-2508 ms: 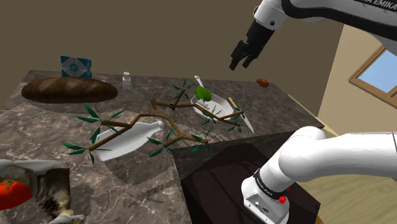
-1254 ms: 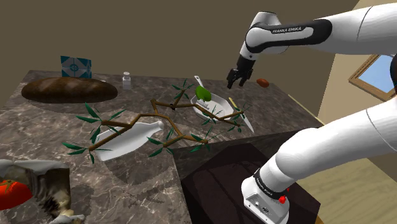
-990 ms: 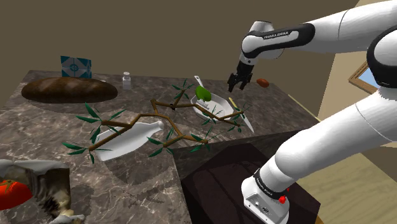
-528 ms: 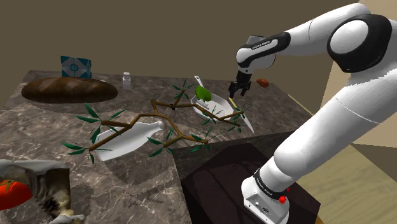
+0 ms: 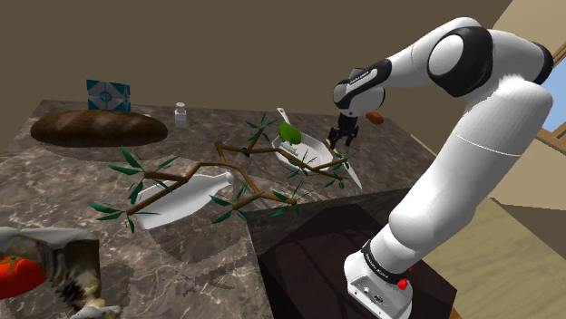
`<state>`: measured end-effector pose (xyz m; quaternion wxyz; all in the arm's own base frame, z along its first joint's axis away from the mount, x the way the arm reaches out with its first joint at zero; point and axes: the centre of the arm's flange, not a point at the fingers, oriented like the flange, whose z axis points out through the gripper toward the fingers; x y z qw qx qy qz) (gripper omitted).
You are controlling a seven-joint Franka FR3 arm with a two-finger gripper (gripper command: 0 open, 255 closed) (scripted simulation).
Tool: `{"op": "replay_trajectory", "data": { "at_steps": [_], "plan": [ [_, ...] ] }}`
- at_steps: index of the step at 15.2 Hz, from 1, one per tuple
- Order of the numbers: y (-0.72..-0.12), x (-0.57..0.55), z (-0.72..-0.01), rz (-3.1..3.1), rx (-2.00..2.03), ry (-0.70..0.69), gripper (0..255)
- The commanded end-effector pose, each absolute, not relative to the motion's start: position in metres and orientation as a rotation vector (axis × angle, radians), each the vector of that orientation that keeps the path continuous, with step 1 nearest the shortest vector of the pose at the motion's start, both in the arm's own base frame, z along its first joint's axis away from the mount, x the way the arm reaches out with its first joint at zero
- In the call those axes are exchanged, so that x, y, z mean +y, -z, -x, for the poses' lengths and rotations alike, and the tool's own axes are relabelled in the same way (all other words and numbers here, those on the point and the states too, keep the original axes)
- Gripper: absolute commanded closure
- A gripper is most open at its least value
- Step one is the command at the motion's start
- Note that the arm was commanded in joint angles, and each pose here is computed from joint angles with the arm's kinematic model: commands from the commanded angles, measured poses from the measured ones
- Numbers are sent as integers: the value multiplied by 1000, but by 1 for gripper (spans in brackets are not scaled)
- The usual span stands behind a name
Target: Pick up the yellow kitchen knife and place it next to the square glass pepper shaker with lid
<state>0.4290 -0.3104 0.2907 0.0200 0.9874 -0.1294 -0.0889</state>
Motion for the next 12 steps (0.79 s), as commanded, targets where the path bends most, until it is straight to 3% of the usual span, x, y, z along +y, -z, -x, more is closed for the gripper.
{"op": "replay_trajectory", "data": {
  "at_steps": [1,12],
  "plan": [
    [-280,-313,-427,-3062,-402,277,0],
    [-261,-313,-424,-3062,-402,277,0]
  ]
}}
